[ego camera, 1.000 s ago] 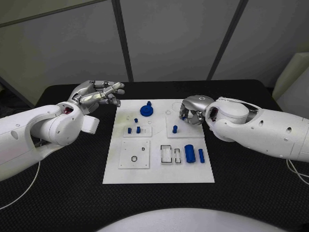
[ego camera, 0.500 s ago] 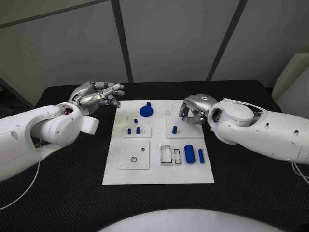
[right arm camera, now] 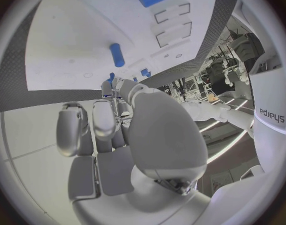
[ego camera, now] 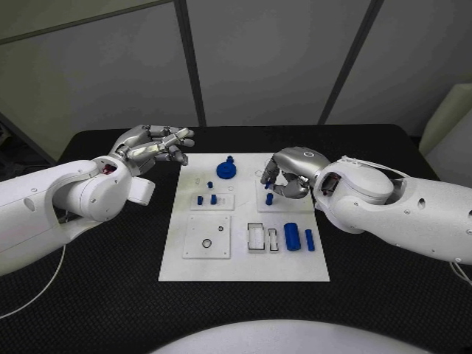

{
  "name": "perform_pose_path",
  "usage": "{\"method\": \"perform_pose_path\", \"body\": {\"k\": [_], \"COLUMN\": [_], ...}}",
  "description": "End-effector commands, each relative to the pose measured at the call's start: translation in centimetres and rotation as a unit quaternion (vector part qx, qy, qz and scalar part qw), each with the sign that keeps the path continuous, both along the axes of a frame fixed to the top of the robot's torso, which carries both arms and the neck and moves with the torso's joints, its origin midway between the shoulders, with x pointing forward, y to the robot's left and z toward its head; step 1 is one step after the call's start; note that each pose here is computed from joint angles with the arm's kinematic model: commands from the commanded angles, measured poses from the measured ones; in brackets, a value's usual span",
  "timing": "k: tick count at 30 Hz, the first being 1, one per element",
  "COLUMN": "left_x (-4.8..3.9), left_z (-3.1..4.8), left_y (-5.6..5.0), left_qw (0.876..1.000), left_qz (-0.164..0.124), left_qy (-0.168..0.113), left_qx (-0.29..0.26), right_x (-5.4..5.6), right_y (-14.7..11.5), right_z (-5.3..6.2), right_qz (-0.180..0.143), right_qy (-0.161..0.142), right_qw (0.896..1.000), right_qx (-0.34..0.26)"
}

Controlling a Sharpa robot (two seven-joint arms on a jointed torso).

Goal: Assemble the parts on the task board

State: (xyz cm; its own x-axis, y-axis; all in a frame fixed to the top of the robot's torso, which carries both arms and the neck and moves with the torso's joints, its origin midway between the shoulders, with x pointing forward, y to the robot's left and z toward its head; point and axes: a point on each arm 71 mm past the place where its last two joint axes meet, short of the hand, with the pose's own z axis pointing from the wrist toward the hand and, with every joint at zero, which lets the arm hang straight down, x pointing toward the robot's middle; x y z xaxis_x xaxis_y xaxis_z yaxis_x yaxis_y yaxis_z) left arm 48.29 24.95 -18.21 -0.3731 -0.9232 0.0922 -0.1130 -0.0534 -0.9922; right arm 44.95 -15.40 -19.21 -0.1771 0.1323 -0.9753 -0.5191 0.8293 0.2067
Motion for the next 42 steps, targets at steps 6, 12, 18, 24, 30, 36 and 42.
{"method": "perform_pose_path", "body": {"k": [6,12,18,24,30,36,42], "left_x": [0.02,0.03,0.03,0.04,0.06,0.06,0.01], "left_z": [0.06,0.06,0.08,0.09,0.12,0.16,0.22], "left_y": [-0.3,-0.6,-0.9,-1.0,-1.3,-1.4,-1.6], "left_qw": [1.0,1.0,1.0,1.0,1.0,0.999,0.999], "left_qz": [-0.008,-0.011,-0.014,-0.016,-0.022,-0.027,-0.033], "left_qy": [0.0,0.0,0.0,0.0,-0.002,-0.005,-0.006], "left_qx": [-0.006,-0.007,-0.008,-0.009,-0.013,-0.016,-0.019], "right_x": [-1.2,-1.4,-1.9,-2.5,-2.6,-2.6,-3.0], "right_y": [3.2,5.5,7.5,8.9,9.5,9.9,10.1], "right_z": [0.8,0.7,-0.1,-1.4,-2.5,-3.0,-3.7], "right_qz": [0.037,0.061,0.082,0.097,0.102,0.104,0.11], "right_qy": [0.002,0.01,0.026,0.044,0.056,0.062,0.071], "right_qw": [0.999,0.997,0.995,0.994,0.992,0.992,0.991], "right_qx": [0.035,0.04,0.041,0.041,0.038,0.036,0.028]}}
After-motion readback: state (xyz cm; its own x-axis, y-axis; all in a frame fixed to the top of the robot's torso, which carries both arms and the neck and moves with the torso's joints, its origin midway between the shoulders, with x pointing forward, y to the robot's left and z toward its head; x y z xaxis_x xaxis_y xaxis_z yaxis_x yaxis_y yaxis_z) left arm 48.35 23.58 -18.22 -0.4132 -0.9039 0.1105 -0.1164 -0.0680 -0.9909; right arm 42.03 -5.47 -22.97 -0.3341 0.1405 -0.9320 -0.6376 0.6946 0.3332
